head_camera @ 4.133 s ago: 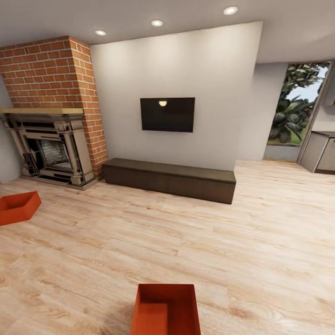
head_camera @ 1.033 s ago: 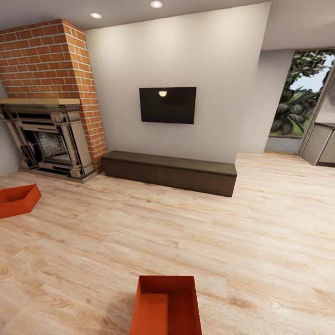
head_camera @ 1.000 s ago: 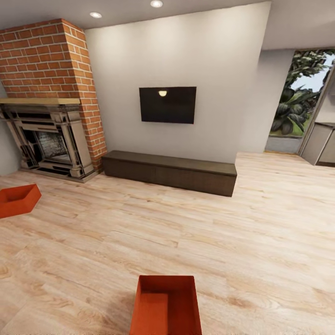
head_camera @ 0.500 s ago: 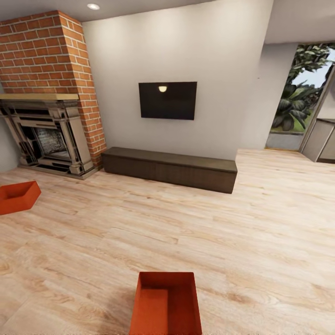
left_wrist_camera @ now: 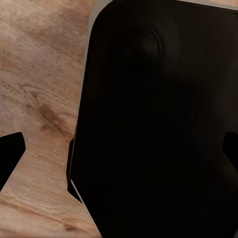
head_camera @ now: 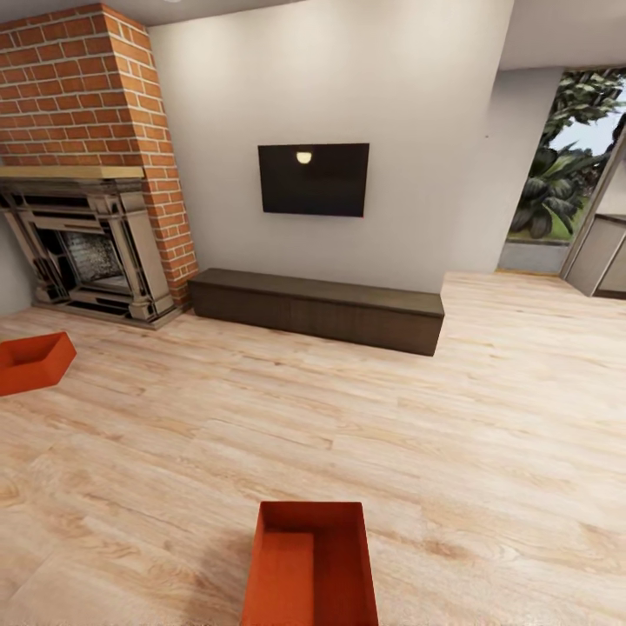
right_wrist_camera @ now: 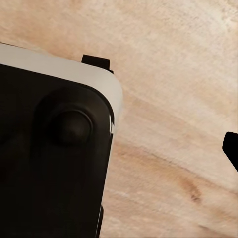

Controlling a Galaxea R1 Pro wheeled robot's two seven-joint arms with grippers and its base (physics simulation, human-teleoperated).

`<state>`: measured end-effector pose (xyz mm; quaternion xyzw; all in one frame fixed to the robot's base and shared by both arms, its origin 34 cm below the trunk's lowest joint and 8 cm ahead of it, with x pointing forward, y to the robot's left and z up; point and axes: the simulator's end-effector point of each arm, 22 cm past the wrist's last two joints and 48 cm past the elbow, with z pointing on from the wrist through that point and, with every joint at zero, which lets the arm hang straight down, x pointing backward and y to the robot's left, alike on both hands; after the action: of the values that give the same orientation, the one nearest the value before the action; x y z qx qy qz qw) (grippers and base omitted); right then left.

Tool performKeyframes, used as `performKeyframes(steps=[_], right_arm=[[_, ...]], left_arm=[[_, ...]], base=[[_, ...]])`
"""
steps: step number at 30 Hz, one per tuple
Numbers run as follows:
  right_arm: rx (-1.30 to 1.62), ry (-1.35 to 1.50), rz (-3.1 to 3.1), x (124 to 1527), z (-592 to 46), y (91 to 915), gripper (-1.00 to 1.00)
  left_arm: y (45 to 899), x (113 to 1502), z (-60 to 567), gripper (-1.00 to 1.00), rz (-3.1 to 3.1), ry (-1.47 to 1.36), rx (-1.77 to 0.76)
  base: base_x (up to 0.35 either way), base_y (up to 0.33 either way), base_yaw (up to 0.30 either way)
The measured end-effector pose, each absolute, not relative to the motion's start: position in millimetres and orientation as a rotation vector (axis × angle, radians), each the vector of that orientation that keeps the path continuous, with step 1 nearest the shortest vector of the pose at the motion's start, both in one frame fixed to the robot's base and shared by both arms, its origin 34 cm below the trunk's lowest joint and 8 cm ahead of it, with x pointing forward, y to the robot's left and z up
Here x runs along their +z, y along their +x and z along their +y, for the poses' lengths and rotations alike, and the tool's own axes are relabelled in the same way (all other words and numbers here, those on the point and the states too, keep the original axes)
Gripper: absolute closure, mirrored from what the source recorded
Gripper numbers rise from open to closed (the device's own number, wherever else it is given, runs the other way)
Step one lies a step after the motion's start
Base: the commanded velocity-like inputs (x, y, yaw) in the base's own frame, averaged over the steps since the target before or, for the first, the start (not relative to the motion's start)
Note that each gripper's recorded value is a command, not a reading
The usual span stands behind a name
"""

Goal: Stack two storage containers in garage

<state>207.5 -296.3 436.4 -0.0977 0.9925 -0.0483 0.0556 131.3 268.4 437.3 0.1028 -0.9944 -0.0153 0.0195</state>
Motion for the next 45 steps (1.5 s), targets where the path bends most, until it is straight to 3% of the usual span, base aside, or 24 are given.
performKeyframes(steps=[45], right_arm=[[-0.138, -0.308, 3.083, 432, -296, 180, -1.00]], left_arm=[[104, 439, 269, -1.00, -3.015, 0.308, -0.058]], base=[[0.000, 0.000, 0.000]])
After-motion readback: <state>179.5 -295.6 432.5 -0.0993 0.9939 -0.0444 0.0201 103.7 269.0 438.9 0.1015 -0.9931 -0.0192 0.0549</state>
